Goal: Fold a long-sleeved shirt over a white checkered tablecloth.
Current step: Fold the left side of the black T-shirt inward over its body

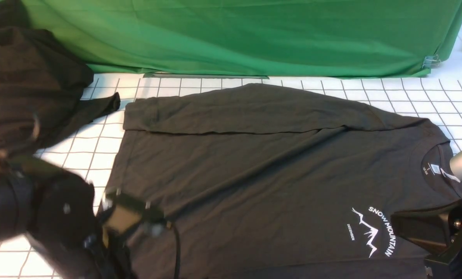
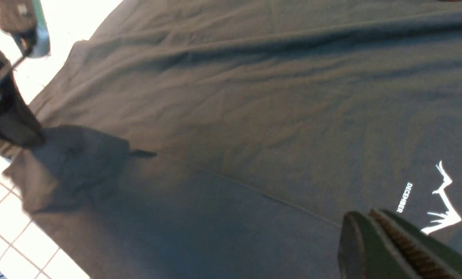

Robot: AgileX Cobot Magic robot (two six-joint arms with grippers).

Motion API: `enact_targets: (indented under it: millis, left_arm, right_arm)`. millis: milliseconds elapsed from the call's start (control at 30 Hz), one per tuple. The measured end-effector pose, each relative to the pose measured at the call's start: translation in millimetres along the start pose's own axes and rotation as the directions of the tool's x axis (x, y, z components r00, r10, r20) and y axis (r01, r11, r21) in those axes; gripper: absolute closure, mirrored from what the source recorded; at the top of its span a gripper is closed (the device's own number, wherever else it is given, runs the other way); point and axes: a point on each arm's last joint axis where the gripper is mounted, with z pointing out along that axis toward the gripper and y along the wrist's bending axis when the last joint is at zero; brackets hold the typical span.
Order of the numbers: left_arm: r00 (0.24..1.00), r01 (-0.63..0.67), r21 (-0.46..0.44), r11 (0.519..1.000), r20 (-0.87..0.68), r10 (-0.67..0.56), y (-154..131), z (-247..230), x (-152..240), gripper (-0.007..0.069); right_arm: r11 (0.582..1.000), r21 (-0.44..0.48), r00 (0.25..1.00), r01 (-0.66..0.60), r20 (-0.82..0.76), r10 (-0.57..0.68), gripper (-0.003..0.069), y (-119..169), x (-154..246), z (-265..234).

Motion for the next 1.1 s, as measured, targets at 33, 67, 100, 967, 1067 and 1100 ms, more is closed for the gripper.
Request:
enact_targets:
  millis: [33,67,100,967,1067,1100]
  left_arm:
    - [0.999,-0.016,-0.017,1.0,0.037,0.017,1.0,-10.8,-7.4,0.0613]
    - [0.995,-0.041,-0.051,0.998,0.092,0.045,3.0,-27.4,-19.3,0.0613]
    - [0.994,-0.041,-0.052,0.998,0.104,0.046,2.9,-30.2,-21.3,0.0613]
    - [0.991,-0.016,-0.296,0.955,0.123,0.054,94.7,-13.1,-145.5,0.0594]
    - [0.992,-0.018,-0.306,0.952,0.115,0.056,96.6,-9.1,-146.3,0.0534]
    - [0.992,-0.022,-0.312,0.95,0.111,0.059,97.2,-8.4,-146.4,0.0508]
  right_arm:
    - [1.0,0.0,1.0,0.0,0.005,0.0,0.0655,0.0,-0.4,0.0]
    - [1.0,0.001,1.0,0.0,0.01,0.0,0.0655,-0.1,-0.9,0.0]
    - [1.0,0.001,1.0,0.0,0.013,0.0,0.0655,-0.1,-1.2,0.0]
    - [1.0,0.009,0.998,-0.005,0.066,0.004,0.0648,-1.1,-6.7,1.9]
    - [1.0,0.009,0.998,-0.005,0.066,0.004,0.0648,-1.1,-6.7,1.9]
    - [1.0,0.009,0.998,-0.005,0.066,0.004,0.0648,-1.1,-6.7,1.9]
